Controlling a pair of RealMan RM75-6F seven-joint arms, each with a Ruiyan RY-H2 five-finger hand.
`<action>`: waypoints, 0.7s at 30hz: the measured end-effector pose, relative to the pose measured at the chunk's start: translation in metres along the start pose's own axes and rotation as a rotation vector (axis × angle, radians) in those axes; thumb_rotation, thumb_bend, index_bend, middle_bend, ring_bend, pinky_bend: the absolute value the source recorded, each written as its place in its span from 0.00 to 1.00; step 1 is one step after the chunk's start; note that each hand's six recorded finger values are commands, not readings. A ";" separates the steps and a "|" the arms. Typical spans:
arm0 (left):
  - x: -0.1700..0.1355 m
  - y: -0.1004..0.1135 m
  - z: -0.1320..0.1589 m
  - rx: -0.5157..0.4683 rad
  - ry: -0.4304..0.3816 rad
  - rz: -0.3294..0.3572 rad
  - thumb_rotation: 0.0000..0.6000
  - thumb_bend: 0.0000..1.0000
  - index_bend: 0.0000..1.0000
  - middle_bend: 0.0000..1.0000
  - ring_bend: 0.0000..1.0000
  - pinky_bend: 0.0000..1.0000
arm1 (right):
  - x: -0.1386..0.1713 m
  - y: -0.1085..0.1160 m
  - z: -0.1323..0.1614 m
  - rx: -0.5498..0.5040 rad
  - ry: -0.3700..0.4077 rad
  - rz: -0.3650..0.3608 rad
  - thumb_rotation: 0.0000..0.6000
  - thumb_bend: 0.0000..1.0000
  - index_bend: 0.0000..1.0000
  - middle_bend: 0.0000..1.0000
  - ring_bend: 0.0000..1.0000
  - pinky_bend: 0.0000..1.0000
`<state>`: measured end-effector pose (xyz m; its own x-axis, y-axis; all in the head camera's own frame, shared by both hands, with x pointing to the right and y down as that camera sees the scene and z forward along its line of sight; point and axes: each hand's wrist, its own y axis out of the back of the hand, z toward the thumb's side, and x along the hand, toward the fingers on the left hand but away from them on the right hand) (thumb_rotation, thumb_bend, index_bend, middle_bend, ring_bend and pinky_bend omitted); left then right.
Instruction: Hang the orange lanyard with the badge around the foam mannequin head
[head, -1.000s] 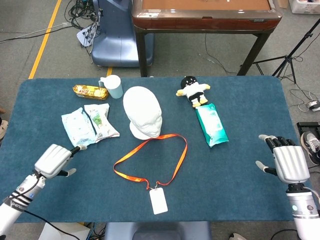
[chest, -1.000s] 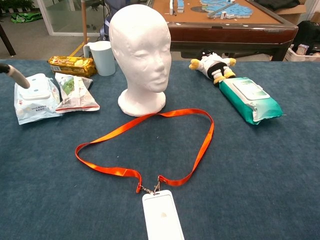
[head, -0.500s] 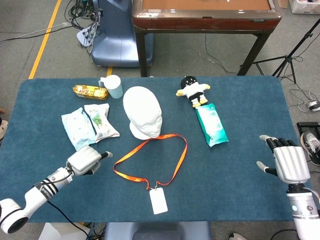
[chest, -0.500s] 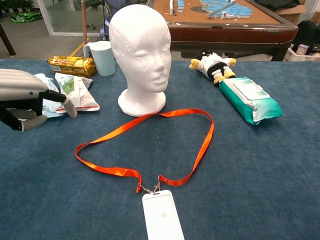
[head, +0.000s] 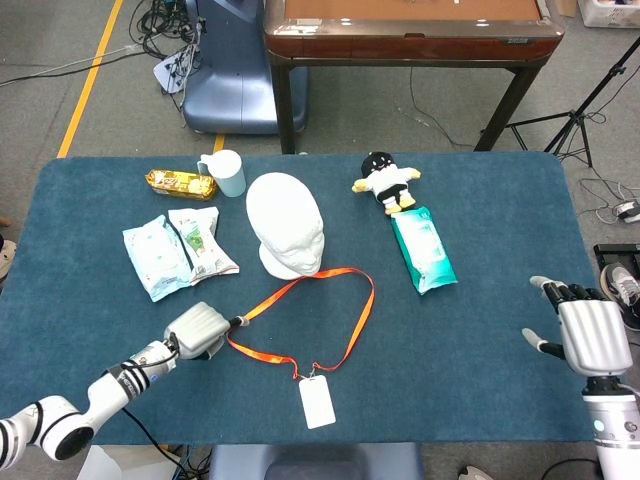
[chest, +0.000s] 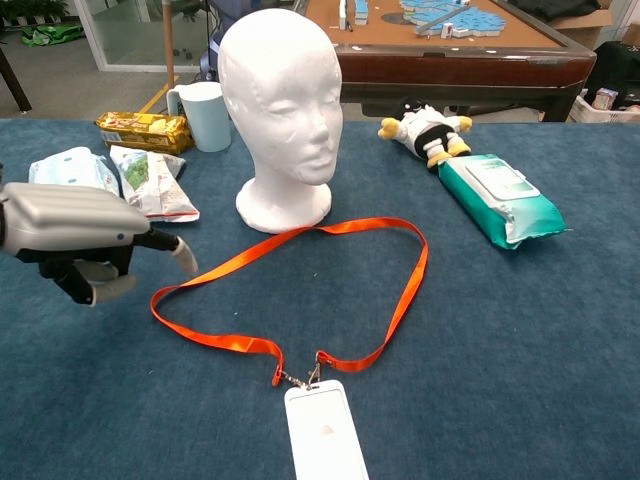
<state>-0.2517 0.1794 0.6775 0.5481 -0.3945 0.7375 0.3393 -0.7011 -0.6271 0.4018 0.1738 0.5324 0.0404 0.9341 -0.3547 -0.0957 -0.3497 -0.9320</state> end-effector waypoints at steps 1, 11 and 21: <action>0.001 -0.001 0.001 0.003 -0.001 -0.004 1.00 0.57 0.19 0.98 1.00 0.80 | 0.001 0.000 0.000 -0.001 -0.001 -0.001 1.00 0.05 0.30 0.45 0.43 0.46; 0.005 -0.016 -0.002 0.027 0.026 -0.067 1.00 0.57 0.19 0.98 1.00 0.80 | 0.003 -0.001 -0.002 -0.009 -0.003 0.005 1.00 0.05 0.30 0.45 0.44 0.46; 0.001 -0.027 -0.019 0.003 0.085 -0.110 1.00 0.57 0.19 0.98 1.00 0.81 | 0.002 -0.001 0.000 -0.012 0.004 0.006 1.00 0.05 0.30 0.45 0.44 0.46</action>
<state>-0.2746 0.1870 0.6996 0.4410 -0.3646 0.8202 0.3963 -0.7408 -0.5424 0.4023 0.1760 0.5328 0.0438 0.9318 -0.3602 -0.0837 -0.3559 -0.9308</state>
